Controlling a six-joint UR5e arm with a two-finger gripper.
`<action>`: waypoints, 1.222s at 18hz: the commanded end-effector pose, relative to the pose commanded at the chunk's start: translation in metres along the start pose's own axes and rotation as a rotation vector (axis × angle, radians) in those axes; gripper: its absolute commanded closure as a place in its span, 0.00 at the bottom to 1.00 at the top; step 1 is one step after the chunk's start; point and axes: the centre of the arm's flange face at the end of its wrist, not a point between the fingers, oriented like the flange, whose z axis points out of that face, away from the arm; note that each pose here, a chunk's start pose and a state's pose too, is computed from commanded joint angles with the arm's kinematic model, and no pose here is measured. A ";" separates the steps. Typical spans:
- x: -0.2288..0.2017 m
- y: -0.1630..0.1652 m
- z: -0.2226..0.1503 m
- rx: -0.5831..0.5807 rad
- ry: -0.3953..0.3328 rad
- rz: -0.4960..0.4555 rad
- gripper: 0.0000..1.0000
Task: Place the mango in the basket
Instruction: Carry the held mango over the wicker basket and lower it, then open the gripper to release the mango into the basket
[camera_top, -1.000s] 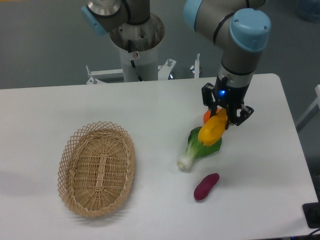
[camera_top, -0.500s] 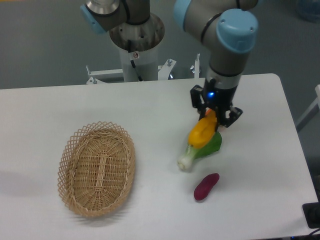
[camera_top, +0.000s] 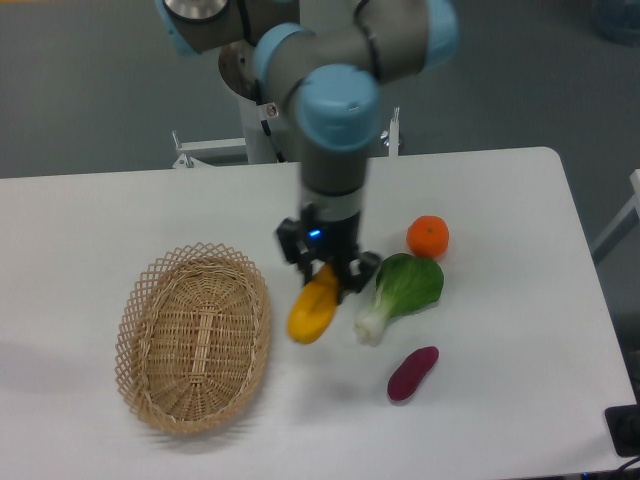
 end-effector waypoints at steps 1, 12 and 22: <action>0.018 -0.008 0.008 -0.010 0.013 0.010 0.47; 0.097 -0.029 0.081 -0.096 0.107 0.132 0.47; 0.091 -0.030 0.074 -0.084 0.095 0.149 0.00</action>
